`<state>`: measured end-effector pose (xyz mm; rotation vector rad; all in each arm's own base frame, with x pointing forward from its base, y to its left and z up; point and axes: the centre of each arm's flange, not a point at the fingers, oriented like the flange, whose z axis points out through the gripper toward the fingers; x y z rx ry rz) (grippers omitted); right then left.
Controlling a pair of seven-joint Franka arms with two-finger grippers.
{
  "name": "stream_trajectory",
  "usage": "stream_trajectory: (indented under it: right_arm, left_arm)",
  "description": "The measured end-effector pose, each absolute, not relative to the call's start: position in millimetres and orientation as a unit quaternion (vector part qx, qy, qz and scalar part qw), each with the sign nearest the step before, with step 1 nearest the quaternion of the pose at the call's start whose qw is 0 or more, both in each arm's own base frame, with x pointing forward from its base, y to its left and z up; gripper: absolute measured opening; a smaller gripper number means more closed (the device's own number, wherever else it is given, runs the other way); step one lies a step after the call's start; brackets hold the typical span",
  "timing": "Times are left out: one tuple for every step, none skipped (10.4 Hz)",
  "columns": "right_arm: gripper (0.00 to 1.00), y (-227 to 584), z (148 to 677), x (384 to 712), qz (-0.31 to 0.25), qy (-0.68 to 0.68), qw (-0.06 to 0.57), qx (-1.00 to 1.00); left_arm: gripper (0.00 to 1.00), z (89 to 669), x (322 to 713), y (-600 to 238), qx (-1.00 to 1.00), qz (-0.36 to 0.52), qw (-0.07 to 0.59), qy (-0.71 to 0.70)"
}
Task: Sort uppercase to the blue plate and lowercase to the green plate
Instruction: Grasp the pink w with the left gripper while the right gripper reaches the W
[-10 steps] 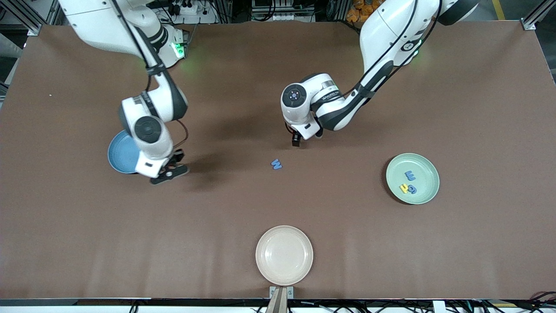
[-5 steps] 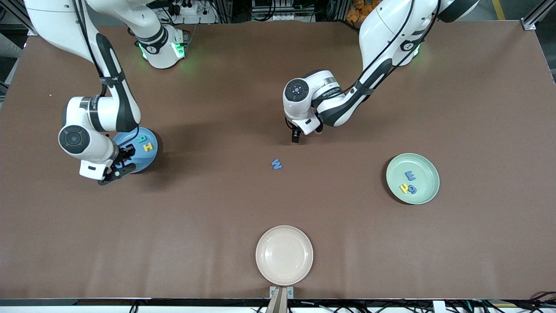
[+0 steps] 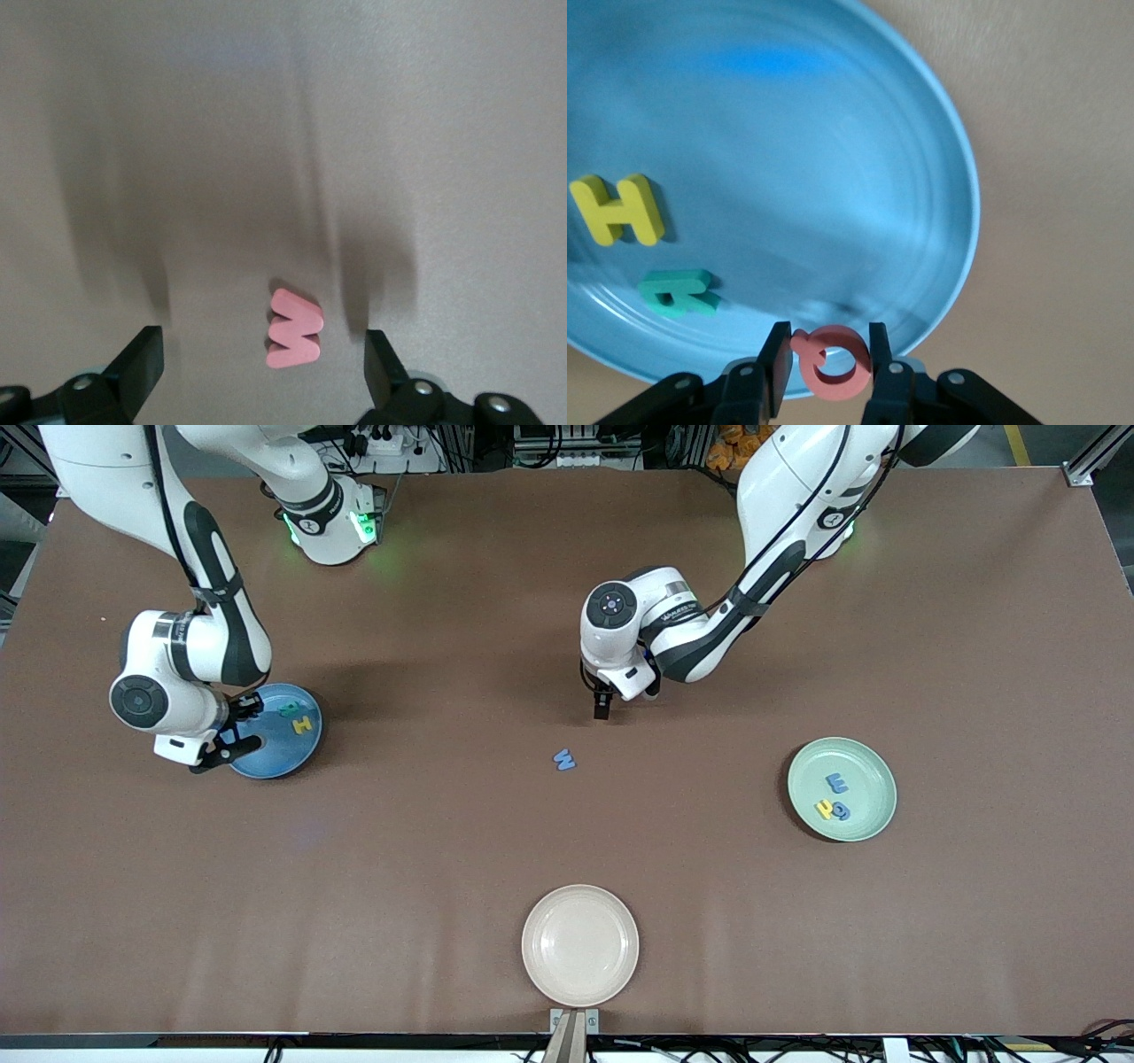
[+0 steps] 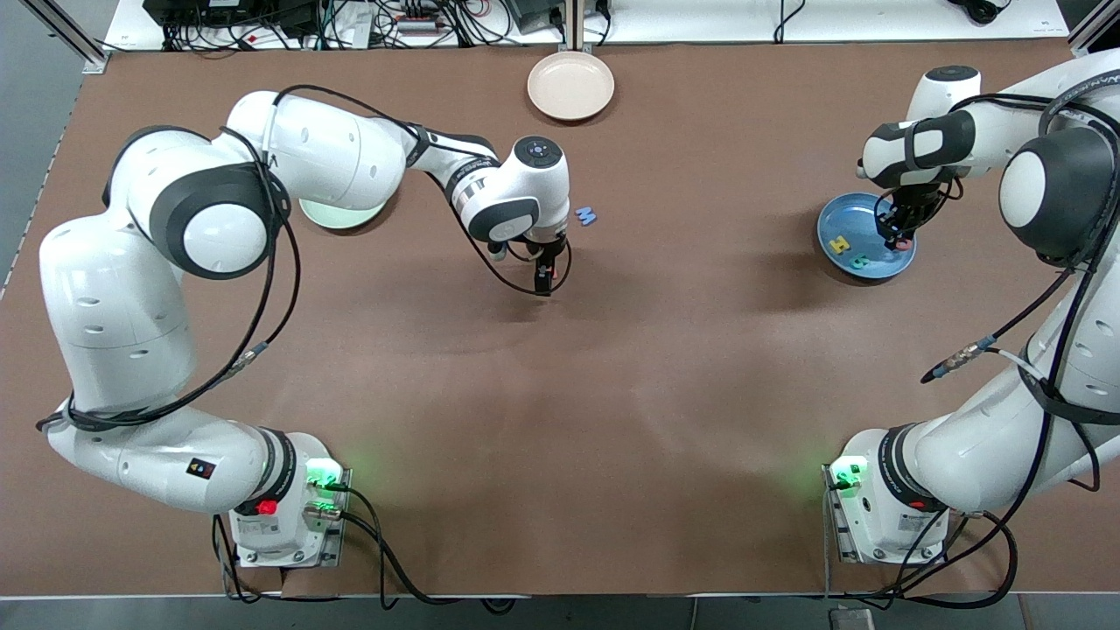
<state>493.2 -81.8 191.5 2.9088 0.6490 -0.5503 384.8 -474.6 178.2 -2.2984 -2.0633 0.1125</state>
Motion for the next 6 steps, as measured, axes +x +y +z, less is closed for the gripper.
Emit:
stream_trajectory:
  right_arm:
    - [0.47, -82, 189, 491, -0.182, 0.206, 0.050, 0.960]
    - [0.49, -82, 188, 491, -0.182, 0.201, 0.045, 0.961]
    - [0.60, -81, 188, 490, -0.181, 0.197, 0.041, 0.963]
    - [0.63, -79, 188, 490, -0.182, 0.190, 0.034, 0.964]
    - [0.63, -77, 190, 492, -0.181, 0.184, 0.028, 0.966]
    - [0.63, -72, 195, 497, -0.178, 0.181, 0.023, 0.967]
  left_arm:
    - [1.00, 177, 383, -474, -0.742, 0.031, 0.024, -0.669]
    - [1.00, 176, 383, -473, -0.741, 0.022, 0.022, -0.671]
    - [1.00, 174, 384, -471, -0.740, 0.015, 0.021, -0.672]
    - [1.00, 173, 384, -470, -0.740, 0.013, 0.021, -0.672]
    - [1.00, 172, 384, -469, -0.740, 0.012, 0.022, -0.672]
    - [1.00, 171, 383, -469, -0.740, 0.012, 0.021, -0.672]
